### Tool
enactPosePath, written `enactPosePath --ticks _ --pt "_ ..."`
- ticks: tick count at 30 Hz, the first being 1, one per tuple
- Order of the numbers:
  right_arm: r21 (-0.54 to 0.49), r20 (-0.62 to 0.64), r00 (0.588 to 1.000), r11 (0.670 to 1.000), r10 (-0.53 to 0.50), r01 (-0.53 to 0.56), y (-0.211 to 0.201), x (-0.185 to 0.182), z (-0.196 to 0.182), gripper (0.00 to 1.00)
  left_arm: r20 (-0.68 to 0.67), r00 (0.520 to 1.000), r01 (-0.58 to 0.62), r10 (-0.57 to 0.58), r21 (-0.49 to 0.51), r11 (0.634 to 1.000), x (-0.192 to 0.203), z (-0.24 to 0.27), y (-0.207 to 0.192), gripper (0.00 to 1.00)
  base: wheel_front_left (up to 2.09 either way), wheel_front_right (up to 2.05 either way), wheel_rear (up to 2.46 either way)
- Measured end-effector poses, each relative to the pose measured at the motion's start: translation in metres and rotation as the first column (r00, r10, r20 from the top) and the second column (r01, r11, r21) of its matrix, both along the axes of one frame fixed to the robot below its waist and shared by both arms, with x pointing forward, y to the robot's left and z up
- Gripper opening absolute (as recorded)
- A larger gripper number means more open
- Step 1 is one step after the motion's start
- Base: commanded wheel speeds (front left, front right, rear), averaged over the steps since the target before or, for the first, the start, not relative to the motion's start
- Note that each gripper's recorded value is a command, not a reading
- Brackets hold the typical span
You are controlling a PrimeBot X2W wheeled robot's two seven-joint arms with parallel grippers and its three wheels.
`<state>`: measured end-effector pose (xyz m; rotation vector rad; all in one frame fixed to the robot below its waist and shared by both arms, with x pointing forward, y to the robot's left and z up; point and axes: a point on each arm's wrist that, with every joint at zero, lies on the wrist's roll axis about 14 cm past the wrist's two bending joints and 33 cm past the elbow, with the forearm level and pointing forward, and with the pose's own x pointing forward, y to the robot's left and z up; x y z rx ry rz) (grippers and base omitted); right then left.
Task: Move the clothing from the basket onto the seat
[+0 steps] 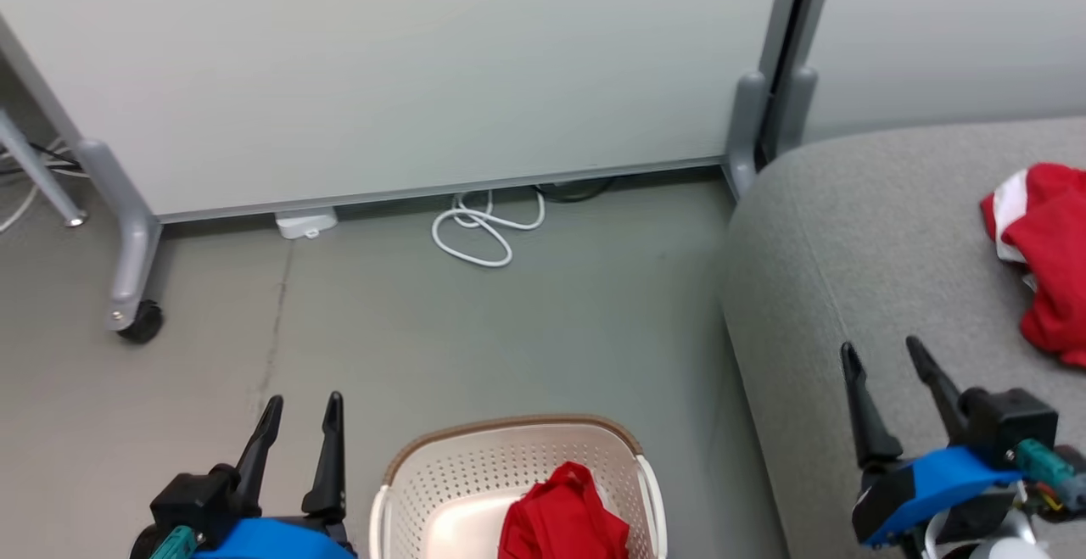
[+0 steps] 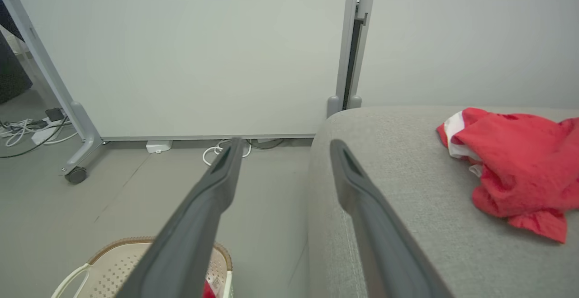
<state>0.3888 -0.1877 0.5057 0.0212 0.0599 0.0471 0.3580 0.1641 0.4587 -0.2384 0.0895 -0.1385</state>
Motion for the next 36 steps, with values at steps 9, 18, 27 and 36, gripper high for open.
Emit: enactPosePath --ticks 9,18,27,36 --pt "0.041 -0.027 0.991 0.991 0.132 -0.131 0.046 -0.011 -0.012 1.00 0.004 0.992 -0.124 0.124 0.014 0.992 -0.025 0.000 0.039 1.00 0.00 0.00 0.00" --pt "0.057 -0.037 0.988 0.988 0.149 -0.147 0.052 -0.012 -0.016 1.00 -0.014 0.985 -0.172 0.172 0.019 0.985 -0.036 -0.006 0.054 1.00 0.00 0.00 0.00" --pt "0.063 -0.046 0.990 0.990 0.132 -0.129 0.047 -0.014 -0.020 1.00 -0.018 0.987 -0.157 0.158 0.019 0.987 -0.033 -0.008 0.049 1.00 0.00 0.00 0.00" --pt "0.078 -0.054 0.990 0.989 0.133 -0.129 0.047 -0.015 -0.024 1.00 -0.031 0.989 -0.146 0.147 0.026 0.989 -0.030 -0.012 0.047 1.00 0.00 0.00 0.00"
